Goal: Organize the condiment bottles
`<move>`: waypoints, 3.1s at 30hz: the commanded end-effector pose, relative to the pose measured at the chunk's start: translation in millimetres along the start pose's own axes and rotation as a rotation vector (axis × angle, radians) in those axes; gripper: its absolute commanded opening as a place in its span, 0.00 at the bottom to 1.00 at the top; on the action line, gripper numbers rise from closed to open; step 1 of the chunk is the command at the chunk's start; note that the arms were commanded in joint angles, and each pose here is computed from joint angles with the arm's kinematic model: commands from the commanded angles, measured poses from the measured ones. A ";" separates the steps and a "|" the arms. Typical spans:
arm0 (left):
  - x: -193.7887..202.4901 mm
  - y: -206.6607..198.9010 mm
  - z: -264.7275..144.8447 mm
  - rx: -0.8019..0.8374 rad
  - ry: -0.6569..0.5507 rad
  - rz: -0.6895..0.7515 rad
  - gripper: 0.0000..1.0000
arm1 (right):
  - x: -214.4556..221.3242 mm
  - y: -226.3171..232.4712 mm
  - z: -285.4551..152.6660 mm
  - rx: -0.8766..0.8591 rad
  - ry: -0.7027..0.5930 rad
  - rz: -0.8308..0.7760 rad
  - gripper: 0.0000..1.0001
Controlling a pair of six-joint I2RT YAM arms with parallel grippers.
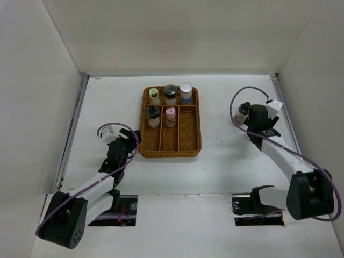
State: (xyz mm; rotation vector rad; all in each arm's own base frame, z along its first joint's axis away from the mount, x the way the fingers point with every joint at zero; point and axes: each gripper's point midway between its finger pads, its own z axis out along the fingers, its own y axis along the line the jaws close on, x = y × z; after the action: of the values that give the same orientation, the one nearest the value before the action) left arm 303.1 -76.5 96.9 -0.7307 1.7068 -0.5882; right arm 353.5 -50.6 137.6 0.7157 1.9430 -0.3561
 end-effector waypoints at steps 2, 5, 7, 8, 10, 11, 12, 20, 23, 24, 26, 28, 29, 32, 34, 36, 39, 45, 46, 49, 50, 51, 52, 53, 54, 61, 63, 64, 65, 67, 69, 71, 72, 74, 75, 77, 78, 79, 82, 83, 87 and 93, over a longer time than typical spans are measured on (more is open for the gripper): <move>-8.8 -17.8 2.4 0.055 -0.029 -0.020 0.65 | -28.3 1.3 -38.0 -0.034 -0.124 0.063 0.47; -11.7 -18.5 0.5 0.060 -0.041 -0.020 0.65 | -31.0 19.3 -65.9 -0.121 -0.140 0.051 0.47; -12.9 -18.5 0.4 0.059 -0.046 -0.018 0.65 | -37.5 35.7 -83.6 -0.184 -0.144 0.041 0.47; -12.4 -18.4 0.5 0.059 -0.044 -0.018 0.65 | -43.2 46.8 -93.2 -0.225 -0.149 0.042 0.46; -13.0 -17.9 0.5 0.057 -0.046 -0.018 0.65 | -54.5 77.0 -115.7 -0.329 -0.160 0.044 0.46; -14.0 -18.2 0.4 0.058 -0.049 -0.019 0.65 | -59.8 96.6 -129.3 -0.392 -0.168 0.045 0.46; -14.9 -17.4 0.8 0.055 -0.053 -0.018 0.65 | -64.7 116.5 -142.6 -0.454 -0.177 0.042 0.46; -19.2 -15.3 -0.8 0.053 -0.067 -0.017 0.65 | -59.0 266.3 -203.6 -0.774 -0.216 -0.100 0.45; -20.6 -14.7 -2.1 0.053 -0.073 -0.019 0.65 | -52.3 296.8 -204.2 -0.796 -0.220 -0.149 0.45; -20.4 -15.3 -2.0 0.054 -0.072 -0.018 0.65 | -50.5 303.3 -201.9 -0.794 -0.224 -0.163 0.45; -18.8 -14.0 -0.7 0.048 -0.065 -0.016 0.65 | -46.0 312.5 -197.4 -0.788 -0.224 -0.182 0.45; -18.0 -14.6 -0.5 0.050 -0.060 -0.017 0.65 | -39.6 318.5 -193.3 -0.786 -0.220 -0.193 0.45; -18.3 -14.0 -0.7 0.048 -0.063 -0.017 0.65 | -35.6 320.3 -190.9 -0.784 -0.215 -0.196 0.45; -17.2 -13.8 0.6 0.045 -0.060 -0.015 0.65 | -20.8 323.1 -177.6 -0.767 -0.200 -0.206 0.46; -15.2 -14.0 1.2 0.046 -0.051 -0.015 0.65 | -9.7 325.3 -164.9 -0.751 -0.185 -0.213 0.46; -16.5 -13.9 1.5 0.044 -0.057 -0.016 0.65 | 4.8 326.6 -156.6 -0.739 -0.163 -0.226 0.46; -15.8 -14.8 1.6 0.047 -0.052 -0.014 0.65 | 20.2 329.5 -149.6 -0.736 -0.139 -0.230 0.48; -15.7 -14.7 1.9 0.046 -0.052 -0.012 0.65 | 20.6 324.1 -152.5 -0.736 -0.132 -0.222 0.75; -15.2 -15.1 1.8 0.048 -0.049 -0.012 0.65 | 15.4 321.7 -154.6 -0.733 -0.138 -0.214 0.78; -16.6 -15.3 2.4 0.045 -0.055 -0.013 0.65 | -5.0 308.8 -167.3 -0.746 -0.159 -0.185 0.88; -16.5 -15.2 2.8 0.044 -0.054 -0.012 0.65 | -12.0 305.0 -171.7 -0.752 -0.167 -0.172 0.89; -15.3 -15.1 2.9 0.045 -0.048 -0.011 0.65 | -20.6 299.5 -177.0 -0.758 -0.178 -0.162 0.90; -15.5 -15.4 2.8 0.047 -0.048 -0.012 0.65 | -28.6 292.8 -182.3 -0.764 -0.188 -0.153 0.91; -15.9 -16.0 1.9 0.051 -0.050 -0.013 0.65 | -36.8 284.4 -186.2 -0.764 -0.200 -0.136 0.90; -17.8 -16.5 0.9 0.054 -0.058 -0.015 0.65 | -45.9 273.2 -186.8 -0.755 -0.214 -0.115 0.89; -14.6 -18.5 1.4 0.059 -0.046 -0.010 0.63 | -85.2 175.4 -112.6 -0.499 -0.238 -0.016 0.35; -14.2 -18.0 2.3 0.054 -0.045 -0.009 0.63 | -85.5 139.4 -80.4 -0.346 -0.221 -0.013 0.34; -12.7 -18.0 2.5 0.056 -0.038 -0.008 0.63 | -84.6 124.2 -65.2 -0.283 -0.214 -0.017 0.39; -11.8 -17.7 2.2 0.057 -0.035 -0.008 0.63 | -83.5 113.2 -53.4 -0.237 -0.209 -0.022 0.48; -14.3 -18.3 1.3 0.060 -0.045 -0.011 0.63 | -79.2 97.3 -30.9 -0.172 -0.190 -0.024 0.71; -17.5 -15.8 1.8 0.052 -0.056 -0.013 0.63 | -72.4 90.9 -12.3 -0.143 -0.163 -0.034 0.81; -14.8 -15.3 2.1 0.052 -0.044 -0.013 0.63 | -64.3 90.0 6.5 -0.136 -0.124 -0.041 0.86; -14.0 -15.9 1.9 0.055 -0.041 -0.012 0.64 | -60.0 93.2 13.4 -0.146 -0.103 -0.046 0.88; -14.6 -15.5 1.6 0.053 -0.045 -0.011 0.64 | -49.3 95.9 26.2 -0.152 -0.063 -0.051 0.90; -15.2 -16.0 1.8 0.053 -0.047 -0.011 0.64 | -44.6 96.8 32.3 -0.154 -0.046 -0.045 0.90; -14.0 -15.8 2.3 0.054 -0.040 -0.013 0.64 | -32.7 100.6 42.4 -0.168 -0.007 -0.043 0.90; -13.2 -14.7 1.6 0.053 -0.037 -0.013 0.64 | -28.2 101.6 47.3 -0.172 0.006 -0.038 0.87; -14.7 -15.4 1.0 0.055 -0.043 -0.015 0.64 | -24.1 103.3 50.8 -0.175 0.018 -0.034 0.84; -16.1 -15.7 1.2 0.055 -0.050 -0.014 0.64 | -15.0 105.4 58.1 -0.175 0.026 -0.035 0.78; -13.9 -15.6 1.6 0.054 -0.042 -0.012 0.64 | -14.6 105.3 59.3 -0.174 0.025 -0.030 0.74; -13.8 -15.6 2.0 0.052 -0.042 -0.013 0.64 | -29.5 100.3 47.5 -0.172 -0.032 -0.003 0.56; -14.9 -15.8 2.0 0.052 -0.046 -0.014 0.64 | -48.5 133.2 -35.9 -0.339 -0.120 -0.002 0.52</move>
State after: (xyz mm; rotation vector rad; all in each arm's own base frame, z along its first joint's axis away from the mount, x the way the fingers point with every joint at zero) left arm 303.9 -75.0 98.1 -0.7291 1.7014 -0.5867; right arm 428.5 17.4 133.4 0.5016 2.0112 -0.2163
